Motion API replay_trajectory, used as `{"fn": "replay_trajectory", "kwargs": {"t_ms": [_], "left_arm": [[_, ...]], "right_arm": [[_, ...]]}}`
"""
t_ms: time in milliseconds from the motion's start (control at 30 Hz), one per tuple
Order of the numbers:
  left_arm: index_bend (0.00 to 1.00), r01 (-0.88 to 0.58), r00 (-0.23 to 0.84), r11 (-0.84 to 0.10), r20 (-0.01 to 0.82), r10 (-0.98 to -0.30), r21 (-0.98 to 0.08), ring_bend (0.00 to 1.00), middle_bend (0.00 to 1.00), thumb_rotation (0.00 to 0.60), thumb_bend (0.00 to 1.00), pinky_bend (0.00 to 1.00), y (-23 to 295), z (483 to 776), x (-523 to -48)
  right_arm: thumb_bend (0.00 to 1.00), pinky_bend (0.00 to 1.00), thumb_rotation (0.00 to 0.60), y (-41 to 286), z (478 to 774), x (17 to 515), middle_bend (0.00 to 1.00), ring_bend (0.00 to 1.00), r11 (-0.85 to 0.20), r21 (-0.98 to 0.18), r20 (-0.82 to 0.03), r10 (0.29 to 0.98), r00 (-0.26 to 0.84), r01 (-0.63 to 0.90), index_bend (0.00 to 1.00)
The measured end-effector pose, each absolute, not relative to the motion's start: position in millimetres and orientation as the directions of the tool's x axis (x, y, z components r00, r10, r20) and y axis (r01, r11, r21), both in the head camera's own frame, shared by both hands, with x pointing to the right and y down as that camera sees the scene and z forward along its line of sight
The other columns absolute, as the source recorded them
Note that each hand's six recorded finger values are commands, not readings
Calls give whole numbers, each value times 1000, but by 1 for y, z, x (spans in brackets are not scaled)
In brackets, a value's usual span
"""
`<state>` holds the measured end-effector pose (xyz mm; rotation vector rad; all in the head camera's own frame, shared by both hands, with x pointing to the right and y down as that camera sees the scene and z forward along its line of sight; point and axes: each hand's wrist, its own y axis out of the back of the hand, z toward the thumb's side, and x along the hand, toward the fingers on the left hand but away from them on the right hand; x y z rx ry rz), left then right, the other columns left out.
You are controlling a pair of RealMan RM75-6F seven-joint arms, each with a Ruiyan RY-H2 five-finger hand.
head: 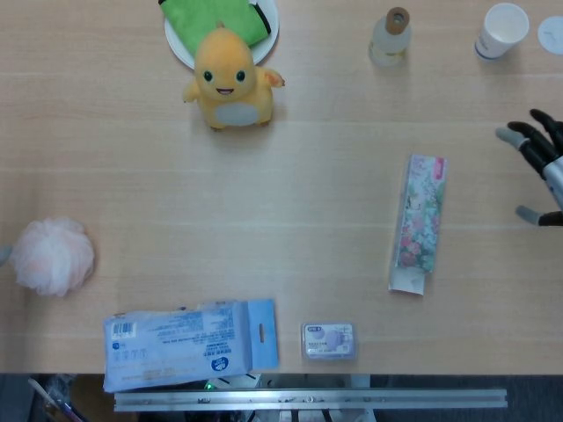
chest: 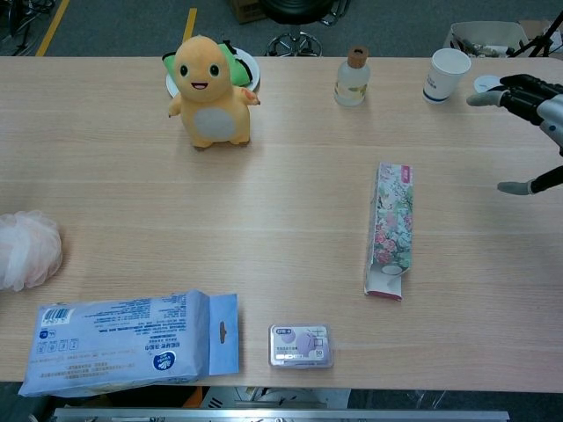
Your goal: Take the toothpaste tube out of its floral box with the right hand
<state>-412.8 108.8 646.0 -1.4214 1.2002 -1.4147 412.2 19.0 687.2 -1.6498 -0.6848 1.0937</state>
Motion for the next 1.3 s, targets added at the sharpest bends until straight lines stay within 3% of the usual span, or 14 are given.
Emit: {"fn": "replay_trajectory", "kwargs": {"t_ms": [333, 867, 1067, 1300], "left_arm": [[3, -100, -85, -257, 266, -960, -961, 0, 0, 600, 0, 192, 112, 651, -417], [3, -118, -108, -262, 274, -956, -958, 0, 0, 600, 0, 192, 117, 655, -424], [3, -126, -118, -262, 277, -954, -957, 0, 0, 600, 0, 193, 118, 655, -428], [3, -133, -125, -264, 280, -952, -955, 0, 0, 600, 0, 194, 121, 657, -432]], "right_arm": [[0, 192, 600, 14, 724, 385, 186, 51, -381, -917, -380, 740, 555, -119, 156], [0, 211, 600, 1, 757, 336, 252, 101, -267, -925, -377, 543, 750, -272, 257], [0, 222, 600, 5, 771, 321, 259, 106, -254, -914, -402, 471, 785, -316, 258], [0, 250, 600, 8, 784, 314, 276, 123, -268, -905, -420, 445, 791, -329, 292]]}}
